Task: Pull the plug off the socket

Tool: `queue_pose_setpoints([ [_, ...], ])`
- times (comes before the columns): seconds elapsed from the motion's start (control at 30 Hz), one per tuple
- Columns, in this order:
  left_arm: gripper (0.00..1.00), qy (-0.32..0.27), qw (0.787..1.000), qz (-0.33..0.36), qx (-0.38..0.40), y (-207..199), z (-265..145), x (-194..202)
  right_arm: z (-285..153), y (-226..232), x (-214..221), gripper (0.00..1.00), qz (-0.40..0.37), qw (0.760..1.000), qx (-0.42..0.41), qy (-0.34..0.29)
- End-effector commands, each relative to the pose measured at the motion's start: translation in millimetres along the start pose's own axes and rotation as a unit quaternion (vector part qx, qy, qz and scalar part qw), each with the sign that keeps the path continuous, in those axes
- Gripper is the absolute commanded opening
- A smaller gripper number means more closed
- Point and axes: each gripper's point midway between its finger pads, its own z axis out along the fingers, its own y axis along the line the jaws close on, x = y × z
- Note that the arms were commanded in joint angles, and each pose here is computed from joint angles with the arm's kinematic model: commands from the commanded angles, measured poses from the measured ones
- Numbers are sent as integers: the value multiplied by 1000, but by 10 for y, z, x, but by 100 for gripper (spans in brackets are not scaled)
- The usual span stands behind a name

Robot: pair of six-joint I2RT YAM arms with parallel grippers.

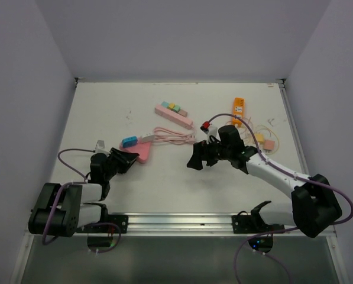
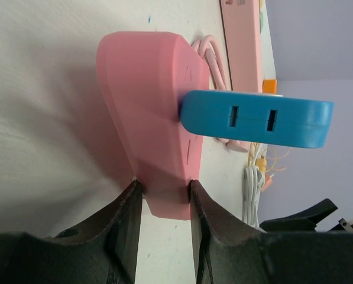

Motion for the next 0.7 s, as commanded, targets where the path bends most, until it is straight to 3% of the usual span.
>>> queue_pose_setpoints([
  [0.0, 0, 88, 996, 5, -8, 194, -191, 416, -48, 152, -141, 91, -43, 999, -5, -13],
  [0.47, 0, 259, 962, 73, -34, 474, -575, 1181, -183, 369, -188, 89, -82, 996, -2, -40],
  [0.67, 0, 335, 935, 117, -12, 330, -420, 1332, -227, 413, -178, 89, -85, 996, 3, -41],
])
